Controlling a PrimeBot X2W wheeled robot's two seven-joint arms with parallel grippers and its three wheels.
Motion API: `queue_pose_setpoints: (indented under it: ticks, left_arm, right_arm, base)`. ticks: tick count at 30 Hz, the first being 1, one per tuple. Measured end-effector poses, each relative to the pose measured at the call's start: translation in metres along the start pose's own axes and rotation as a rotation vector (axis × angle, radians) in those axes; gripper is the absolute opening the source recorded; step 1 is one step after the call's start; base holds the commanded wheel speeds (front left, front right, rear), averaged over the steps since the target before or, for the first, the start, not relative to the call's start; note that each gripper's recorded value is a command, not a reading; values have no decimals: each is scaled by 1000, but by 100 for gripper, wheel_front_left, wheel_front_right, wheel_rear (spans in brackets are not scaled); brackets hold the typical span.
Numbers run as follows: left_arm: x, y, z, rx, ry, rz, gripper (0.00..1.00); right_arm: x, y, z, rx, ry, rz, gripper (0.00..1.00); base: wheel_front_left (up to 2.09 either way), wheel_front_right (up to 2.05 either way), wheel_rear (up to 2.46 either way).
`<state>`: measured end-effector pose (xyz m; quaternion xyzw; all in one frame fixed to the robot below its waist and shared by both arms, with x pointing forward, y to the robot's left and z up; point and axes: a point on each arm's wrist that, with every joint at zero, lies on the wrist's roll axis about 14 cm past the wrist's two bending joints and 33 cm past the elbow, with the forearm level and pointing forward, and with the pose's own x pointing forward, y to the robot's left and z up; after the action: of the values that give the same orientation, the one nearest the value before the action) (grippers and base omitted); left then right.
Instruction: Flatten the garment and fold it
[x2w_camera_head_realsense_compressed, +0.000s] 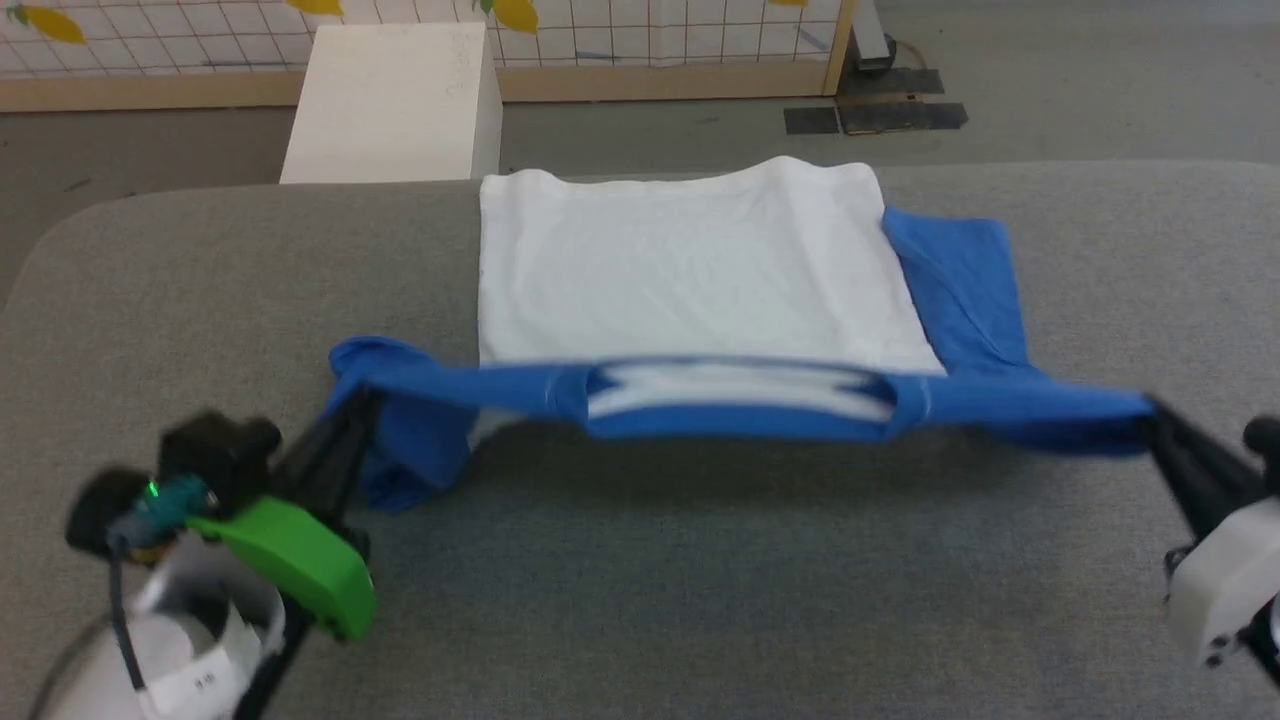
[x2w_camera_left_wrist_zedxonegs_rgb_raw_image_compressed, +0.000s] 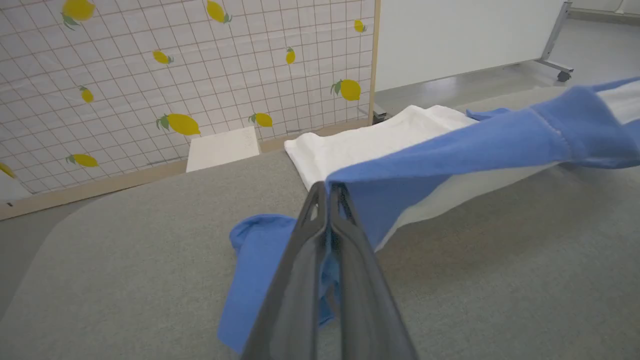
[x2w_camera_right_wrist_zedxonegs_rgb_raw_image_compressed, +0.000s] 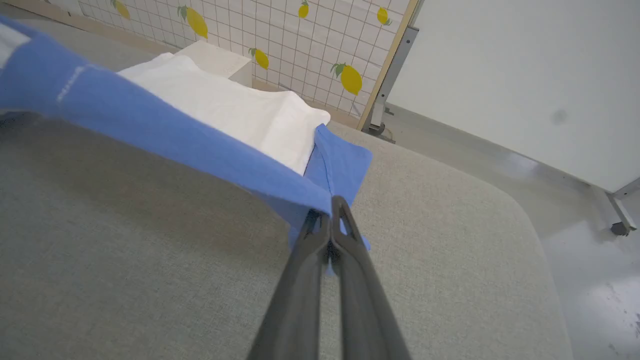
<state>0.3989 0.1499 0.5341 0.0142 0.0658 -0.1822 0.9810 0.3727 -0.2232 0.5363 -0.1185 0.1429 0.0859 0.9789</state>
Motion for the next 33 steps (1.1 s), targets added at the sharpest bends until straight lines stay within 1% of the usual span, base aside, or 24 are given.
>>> queue_pose_setpoints:
  ticks: [4, 8, 9, 11, 14, 16, 18, 20, 24, 27, 29, 33]
  left_arm:
    - [15, 5, 61, 133, -133, -36, 0]
    - [30, 4, 113, 249, -220, -78, 0]
    - [45, 5, 146, 321, -264, -92, 0]
    - [56, 7, 163, 339, -284, -97, 0]
    - [80, 17, 182, 328, -296, -94, 0]
    - [100, 27, 191, 300, -301, -85, 0]
    - [119, 38, 197, 278, -294, -70, 0]
    - [138, 49, 201, 228, -298, -59, 0]
    - [175, 75, 207, 189, -309, 0, 0]
    - [200, 96, 211, 156, -358, 62, 0]
    - [215, 106, 214, 148, -404, 99, 0]
    - [234, 120, 229, 114, -556, 153, 0]
  right_arm:
    - [3, -18, 54, -149, -92, -16, 0]
    - [11, -33, 106, -274, -163, -28, 0]
    - [23, -44, 136, -336, -183, -34, 0]
    - [34, -49, 150, -356, -181, -31, 0]
    - [59, -53, 169, -379, -174, -22, 0]
    - [79, -54, 180, -393, -169, -17, 0]
    - [99, -58, 190, -407, -170, -24, 0]
    - [119, -61, 201, -422, -181, -34, 0]
    - [165, -69, 210, -442, -185, -66, 0]
    - [195, -76, 225, -453, -242, -107, 0]
    - [209, -84, 244, -470, -319, -161, 0]
    - [233, -93, 266, -503, -425, -237, 0]
  base:
    - [0, 0, 0]
    - [0, 0, 0]
    - [0, 0, 0]
    - [0, 0, 0]
    - [0, 0, 0]
    - [0, 0, 0]
    - [0, 0, 0]
    - [0, 0, 0]
    - [0, 0, 0]
    - [0, 0, 0]
    - [0, 0, 0]
    - [0, 0, 0]
